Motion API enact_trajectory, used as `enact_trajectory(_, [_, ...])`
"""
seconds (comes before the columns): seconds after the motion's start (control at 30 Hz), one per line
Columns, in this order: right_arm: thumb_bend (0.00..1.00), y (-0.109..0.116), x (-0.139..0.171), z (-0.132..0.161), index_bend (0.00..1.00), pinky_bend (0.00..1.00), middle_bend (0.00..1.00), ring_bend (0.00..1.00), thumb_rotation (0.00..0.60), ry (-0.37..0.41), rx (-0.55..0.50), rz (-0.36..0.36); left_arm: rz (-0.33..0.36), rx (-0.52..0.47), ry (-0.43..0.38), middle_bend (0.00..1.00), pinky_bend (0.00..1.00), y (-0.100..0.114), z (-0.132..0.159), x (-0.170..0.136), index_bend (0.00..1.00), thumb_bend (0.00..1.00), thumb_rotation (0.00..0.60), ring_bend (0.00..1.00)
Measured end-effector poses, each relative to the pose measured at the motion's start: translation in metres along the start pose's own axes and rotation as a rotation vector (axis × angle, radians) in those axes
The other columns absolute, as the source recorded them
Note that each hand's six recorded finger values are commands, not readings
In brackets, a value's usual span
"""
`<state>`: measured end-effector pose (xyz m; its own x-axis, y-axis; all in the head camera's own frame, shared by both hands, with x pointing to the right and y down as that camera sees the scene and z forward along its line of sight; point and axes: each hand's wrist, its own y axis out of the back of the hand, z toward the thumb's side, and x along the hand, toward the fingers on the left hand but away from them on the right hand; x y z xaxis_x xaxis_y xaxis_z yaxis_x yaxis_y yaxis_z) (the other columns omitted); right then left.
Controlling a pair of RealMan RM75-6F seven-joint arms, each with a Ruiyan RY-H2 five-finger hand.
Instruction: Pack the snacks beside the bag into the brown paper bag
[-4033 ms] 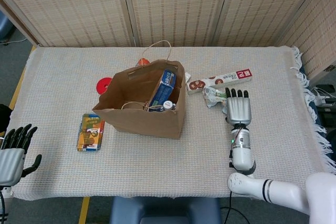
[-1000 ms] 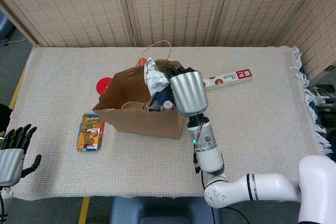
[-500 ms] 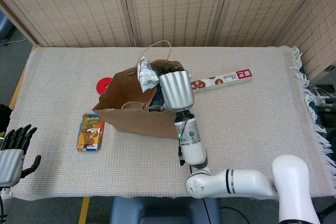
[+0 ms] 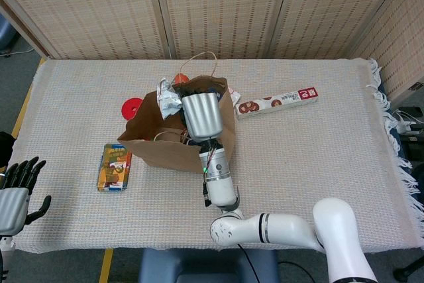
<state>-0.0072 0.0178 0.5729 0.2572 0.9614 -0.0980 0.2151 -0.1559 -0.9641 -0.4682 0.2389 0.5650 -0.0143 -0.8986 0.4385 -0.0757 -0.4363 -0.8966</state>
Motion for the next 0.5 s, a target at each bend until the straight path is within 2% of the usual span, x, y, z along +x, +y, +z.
enact_trajectory(0.1, [0.51,-0.006,0.002,0.002,0.51,0.59,0.57,0.48,0.600,-0.001,0.001,0.034,-0.001,-0.002,-0.002,0.00,0.00,0.000,0.000,0.000,0.07,0.39,0.600,0.00])
enact_trajectory(0.2, [0.35,-0.011,0.004,0.003,0.27,0.44,0.45,0.34,0.600,-0.006,0.007,0.076,-0.002,-0.003,-0.003,0.00,0.00,0.000,0.000,0.000,0.07,0.39,0.600,0.00])
enact_trajectory(0.3, [0.27,-0.012,0.006,0.002,0.11,0.35,0.33,0.23,0.600,-0.017,0.014,0.116,-0.002,-0.002,-0.003,0.00,0.00,0.000,0.000,0.000,0.07,0.39,0.600,0.00])
enact_trajectory(0.37, [0.23,-0.010,0.007,0.002,0.05,0.31,0.28,0.18,0.600,-0.024,0.012,0.133,-0.002,-0.001,-0.003,0.00,0.00,0.000,0.000,0.000,0.07,0.39,0.600,0.00])
enact_trajectory(0.5, [0.17,0.001,0.006,-0.001,0.00,0.25,0.20,0.11,0.600,-0.025,0.001,0.119,-0.001,0.002,-0.003,0.00,0.00,0.000,0.000,0.000,0.07,0.39,0.600,0.00])
